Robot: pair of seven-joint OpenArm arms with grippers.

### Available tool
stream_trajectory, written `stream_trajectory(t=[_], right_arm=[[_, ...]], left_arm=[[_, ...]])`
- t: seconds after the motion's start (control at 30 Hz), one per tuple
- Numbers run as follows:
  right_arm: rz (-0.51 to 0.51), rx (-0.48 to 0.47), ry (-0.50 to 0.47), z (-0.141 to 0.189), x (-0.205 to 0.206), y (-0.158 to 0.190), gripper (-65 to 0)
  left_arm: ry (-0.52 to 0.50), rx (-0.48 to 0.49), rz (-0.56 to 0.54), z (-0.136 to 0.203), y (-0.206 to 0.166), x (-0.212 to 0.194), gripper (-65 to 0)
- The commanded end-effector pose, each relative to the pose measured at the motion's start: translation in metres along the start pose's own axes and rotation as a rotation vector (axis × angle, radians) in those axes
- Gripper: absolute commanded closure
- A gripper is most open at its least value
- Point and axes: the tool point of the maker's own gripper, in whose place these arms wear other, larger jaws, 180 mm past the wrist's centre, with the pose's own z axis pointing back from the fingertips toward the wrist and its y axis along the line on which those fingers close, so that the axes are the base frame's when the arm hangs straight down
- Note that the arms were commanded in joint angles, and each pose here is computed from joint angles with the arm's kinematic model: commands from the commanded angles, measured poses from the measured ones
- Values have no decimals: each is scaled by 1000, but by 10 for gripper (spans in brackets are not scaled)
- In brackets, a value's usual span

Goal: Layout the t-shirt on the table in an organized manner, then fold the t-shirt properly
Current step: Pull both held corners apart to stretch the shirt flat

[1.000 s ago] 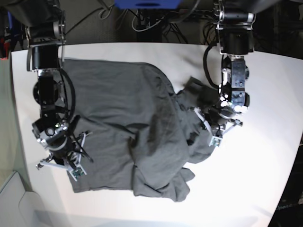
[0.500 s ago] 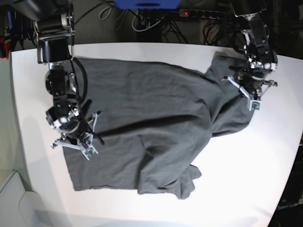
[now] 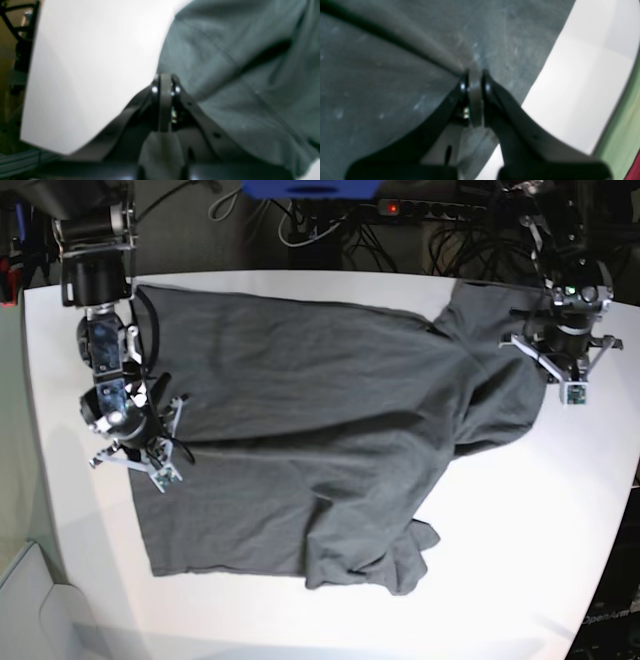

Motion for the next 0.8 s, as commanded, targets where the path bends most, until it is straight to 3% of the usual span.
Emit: stream_trajectory(t=[0.0,0.1,0.2,0.43,0.53,0.77], right_arm=[[3,-39,52,5,-11,-18,-2],[-43,-106,22,24,-11,-38,0],[-22,-160,-57,48,11,-46,0],[-21,-188,-201,83,56,-31,0],[6,-179,-188,87,65,-23,0],[23,-163,-156,81,70,-18,0]], left_arm=[[-47,18,-8,6,5,17,-4],[-87,33,-11,14,7,42,-4],[-124,19,36,8,-2,63,-4],[-98,-171,30,-42,-75,88,-4],[-34,-220,49,-64,-93,76,-4],[-28,-237,82,-85,-97,54,-4]])
